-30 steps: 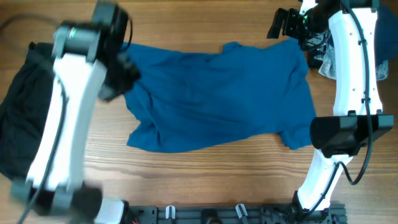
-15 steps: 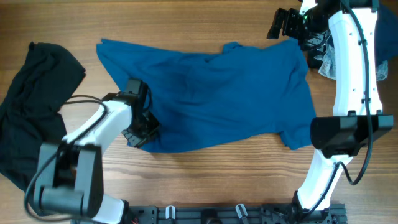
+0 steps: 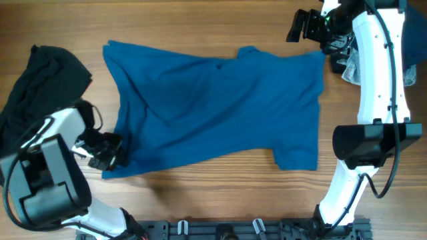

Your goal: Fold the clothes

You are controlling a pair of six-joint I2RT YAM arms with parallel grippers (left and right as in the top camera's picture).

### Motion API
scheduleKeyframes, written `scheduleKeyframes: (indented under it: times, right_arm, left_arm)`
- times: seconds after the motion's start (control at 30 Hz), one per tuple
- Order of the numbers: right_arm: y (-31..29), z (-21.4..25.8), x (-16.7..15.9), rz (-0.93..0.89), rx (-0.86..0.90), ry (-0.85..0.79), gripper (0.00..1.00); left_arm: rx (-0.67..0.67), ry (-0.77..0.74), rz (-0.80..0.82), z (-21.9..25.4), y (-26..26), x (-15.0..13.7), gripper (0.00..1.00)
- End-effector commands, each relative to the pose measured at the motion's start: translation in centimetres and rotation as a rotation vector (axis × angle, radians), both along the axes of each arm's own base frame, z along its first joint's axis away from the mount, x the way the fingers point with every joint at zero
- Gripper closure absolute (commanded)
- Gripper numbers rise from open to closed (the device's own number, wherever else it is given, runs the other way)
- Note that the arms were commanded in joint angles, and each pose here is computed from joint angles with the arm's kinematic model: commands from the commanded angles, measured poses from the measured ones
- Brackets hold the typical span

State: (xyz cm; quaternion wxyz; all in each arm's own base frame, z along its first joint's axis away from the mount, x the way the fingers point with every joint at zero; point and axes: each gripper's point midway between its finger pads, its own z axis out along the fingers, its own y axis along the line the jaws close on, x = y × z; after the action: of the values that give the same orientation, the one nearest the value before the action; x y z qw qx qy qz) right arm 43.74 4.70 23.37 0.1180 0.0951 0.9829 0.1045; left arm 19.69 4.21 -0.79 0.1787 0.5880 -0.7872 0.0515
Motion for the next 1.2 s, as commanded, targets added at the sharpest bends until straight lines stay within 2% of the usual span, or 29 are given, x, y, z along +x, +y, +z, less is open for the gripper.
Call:
scheduleKeyframes:
  times: [0.0, 0.13, 0.27, 0.33, 0.4, 0.43, 0.5, 0.53, 0.57, 0.6, 0.63, 0.67, 0.8, 0.9, 1.0, 1.17]
  right_arm:
    - [-0.2, 1.1, 0.0, 0.015, -0.023, -0.036, 0.0]
    - [-0.2, 1.1, 0.0, 0.014, -0.023, -0.036, 0.0]
    - [-0.4, 1.0, 0.0, 0.0, -0.03, -0.034, 0.0]
    - [-2.0, 0.9, 0.1, -0.083, -0.086, -0.029, 0.0]
    - [-3.1, 0.8, 0.2, -0.117, -0.077, -0.025, 0.0]
    - [-3.8, 0.7, 0.3, -0.12, -0.079, -0.023, 0.0]
    - [-5.0, -0.2, 0.5, -0.109, -0.082, -0.003, 0.0]
    - [-5.2, -0.4, 0.5, -0.113, -0.074, 0.002, 0.0]
    - [-5.3, -1.4, 0.6, -0.12, -0.047, 0.029, 0.01]
    - [-5.2, -2.3, 0.6, -0.12, -0.022, 0.056, 0.0]
    - [-4.8, -3.3, 0.8, -0.114, -0.001, 0.074, 0.0]
    - [-4.6, -3.9, 1.2, -0.109, 0.015, 0.076, 0.0]
    - [-3.1, -5.8, 3.0, 0.001, 0.075, 0.046, 0.01]
    - [-3.2, -8.6, 3.6, 0.007, 0.077, 0.096, 0.0]
    - [-3.2, -10.8, 3.2, -0.046, 0.091, 0.177, 0.01]
    - [-3.3, -11.5, 4.9, -0.043, 0.089, 0.125, 0.0]
  left_arm:
    - [0.13, 0.099, 0.056, -1.6, 4.8, -2.7, 0.96]
    - [0.214, 0.092, 0.145, 1.7, 9.5, -1.9, 0.96]
    - [0.314, -0.042, 0.176, 7.4, 12.5, 1.1, 0.96]
    - [0.35, -0.114, 0.154, 10.6, 12.6, 2.0, 0.96]
    - [0.369, -0.18, 0.092, 12.5, 11.6, 2.7, 0.91]
    - [0.359, -0.224, 0.034, 13.2, 10.5, 3.4, 0.82]
    - [0.294, -0.315, -0.097, 14.1, 6.7, 5.3, 0.59]
    - [0.271, -0.332, -0.13, 14.1, 5.5, 5.9, 0.57]
    - [0.24, -0.351, -0.18, 14.1, 3.7, 6.7, 0.47]
    - [0.204, -0.373, -0.256, 13.9, 1.2, 7.6, 0.33]
    - [0.191, -0.395, -0.351, 13.7, -1.4, 8.6, 0.09]
    - [0.185, -0.418, -0.403, 13.6, -3.1, 9.3, 0.02]
    - [0.169, -0.504, -0.526, 13.6, -7.9, 11.2, 0.01]
    - [0.155, -0.533, -0.6, 13.2, -10.4, 11.9, 0.0]
    - [0.145, -0.497, -0.626, 11.8, -11.1, 11.9, 0.0]
    - [0.168, -0.492, -0.629, 9.2, -11.1, 14.1, 0.05]
